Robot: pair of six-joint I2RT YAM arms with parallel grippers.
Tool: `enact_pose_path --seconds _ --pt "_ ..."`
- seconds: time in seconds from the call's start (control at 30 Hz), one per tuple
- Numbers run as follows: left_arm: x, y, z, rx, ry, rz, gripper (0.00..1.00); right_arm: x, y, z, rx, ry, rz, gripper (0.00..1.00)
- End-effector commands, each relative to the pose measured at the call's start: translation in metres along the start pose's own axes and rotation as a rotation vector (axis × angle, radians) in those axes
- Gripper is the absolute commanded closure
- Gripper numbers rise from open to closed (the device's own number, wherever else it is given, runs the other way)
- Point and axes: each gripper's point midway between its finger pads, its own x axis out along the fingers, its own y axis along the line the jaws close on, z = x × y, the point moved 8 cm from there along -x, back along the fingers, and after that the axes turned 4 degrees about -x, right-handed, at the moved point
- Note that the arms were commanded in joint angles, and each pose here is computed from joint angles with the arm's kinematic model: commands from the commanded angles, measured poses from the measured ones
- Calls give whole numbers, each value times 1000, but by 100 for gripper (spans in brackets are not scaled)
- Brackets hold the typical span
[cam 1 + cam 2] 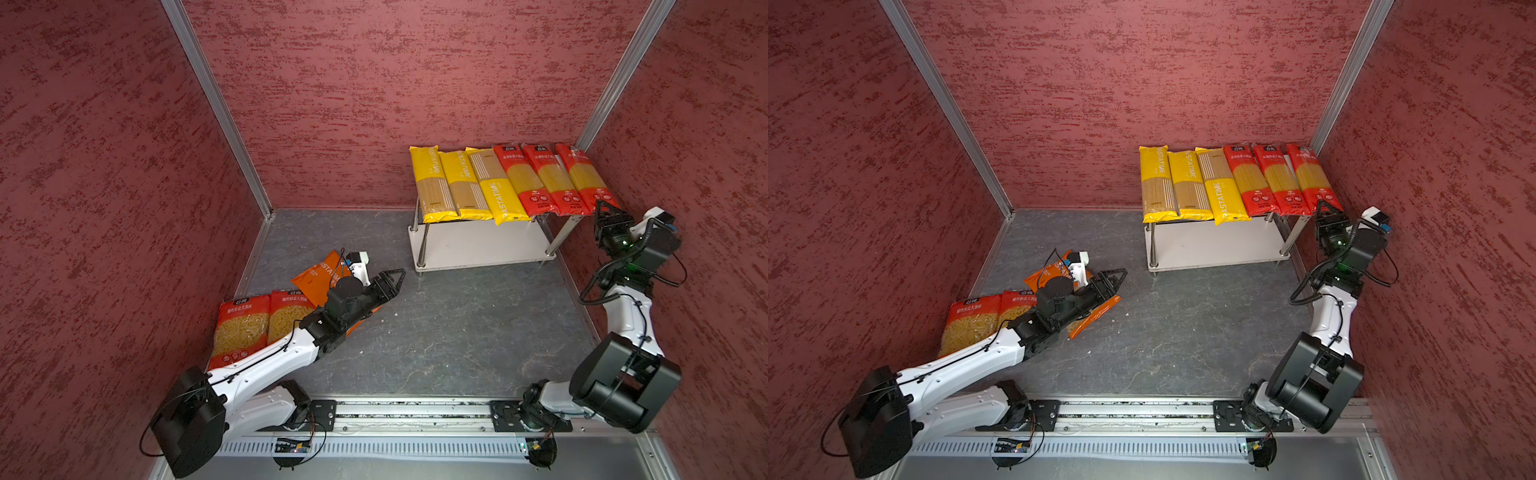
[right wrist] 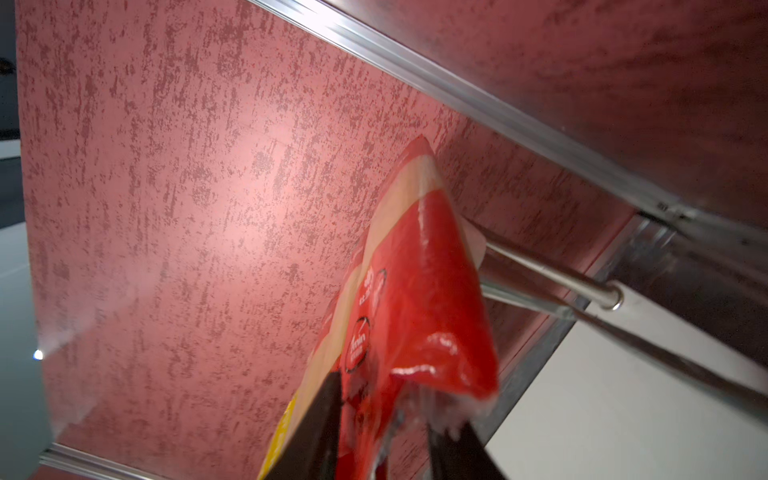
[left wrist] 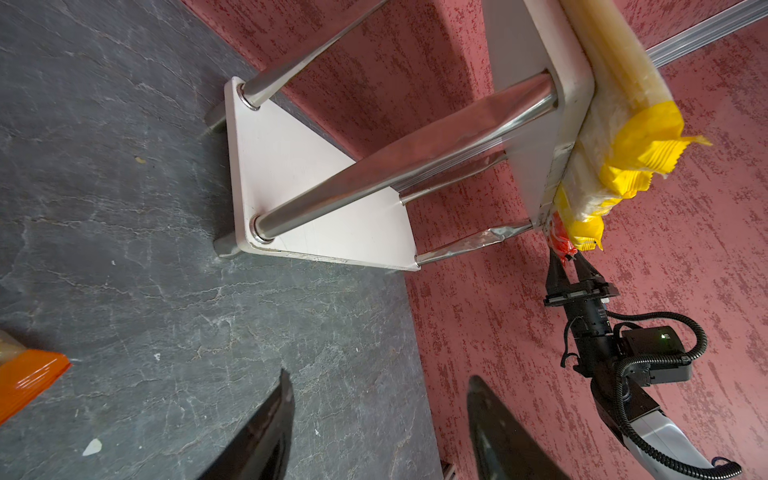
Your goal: Place and organize the pasta boxes and bags onto the shelf
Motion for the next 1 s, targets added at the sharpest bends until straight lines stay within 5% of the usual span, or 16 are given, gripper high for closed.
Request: enact_pose_path --seconds 0.0,0.17,0.4,0.7,0.97 --pt "2 -10 2 7 -7 -26 34 -4 22 -1 -30 25 51 51" --pt "1 -10 0 10 -4 -30 34 -18 24 -7 -29 0 14 39" --pt "1 -8 0 49 3 -27 35 -53 23 -35 10 10 6 38" --pt "-1 -34 18 345 -21 -20 34 -98 74 -91 -121 70 156 38" --pt "-6 -49 43 492 109 48 34 -121 103 -153 -207 203 205 40"
